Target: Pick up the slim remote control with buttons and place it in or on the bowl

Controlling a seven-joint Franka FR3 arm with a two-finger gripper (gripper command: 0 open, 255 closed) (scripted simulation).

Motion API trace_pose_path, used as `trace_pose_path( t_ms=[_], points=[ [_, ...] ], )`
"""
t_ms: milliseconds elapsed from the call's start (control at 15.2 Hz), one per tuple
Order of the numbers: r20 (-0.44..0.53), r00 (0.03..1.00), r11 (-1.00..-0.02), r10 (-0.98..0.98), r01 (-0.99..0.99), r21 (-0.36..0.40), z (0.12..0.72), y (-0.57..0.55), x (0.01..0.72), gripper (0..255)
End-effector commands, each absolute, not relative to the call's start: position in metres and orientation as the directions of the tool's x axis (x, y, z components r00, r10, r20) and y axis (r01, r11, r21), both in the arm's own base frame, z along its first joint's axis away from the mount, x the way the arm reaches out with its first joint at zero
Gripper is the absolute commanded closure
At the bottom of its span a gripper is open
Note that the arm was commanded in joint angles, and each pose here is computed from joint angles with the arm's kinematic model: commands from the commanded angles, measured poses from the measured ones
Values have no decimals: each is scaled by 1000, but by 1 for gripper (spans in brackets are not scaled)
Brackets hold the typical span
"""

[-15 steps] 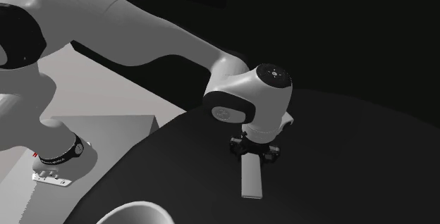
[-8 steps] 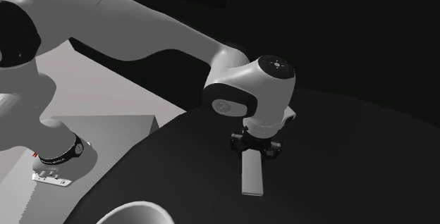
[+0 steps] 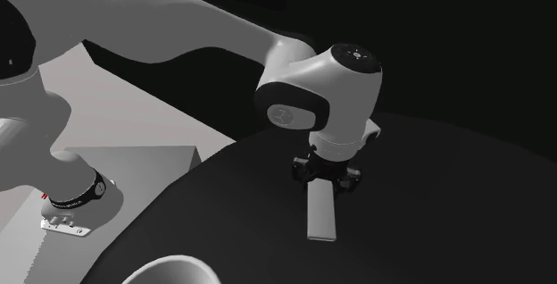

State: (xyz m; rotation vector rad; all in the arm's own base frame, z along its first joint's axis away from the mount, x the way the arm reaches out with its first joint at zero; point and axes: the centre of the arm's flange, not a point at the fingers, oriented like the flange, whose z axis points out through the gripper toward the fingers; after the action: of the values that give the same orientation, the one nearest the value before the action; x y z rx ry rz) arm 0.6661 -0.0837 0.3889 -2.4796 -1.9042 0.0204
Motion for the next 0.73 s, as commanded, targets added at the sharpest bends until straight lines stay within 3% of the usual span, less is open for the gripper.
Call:
trace_pose_path(
  t_ms=[0,660],
  points=[
    [-1,258,-258,966,966,-20,400,-85,666,255],
    [-1,258,-258,966,966,-20,453,-85,666,255]
  ],
)
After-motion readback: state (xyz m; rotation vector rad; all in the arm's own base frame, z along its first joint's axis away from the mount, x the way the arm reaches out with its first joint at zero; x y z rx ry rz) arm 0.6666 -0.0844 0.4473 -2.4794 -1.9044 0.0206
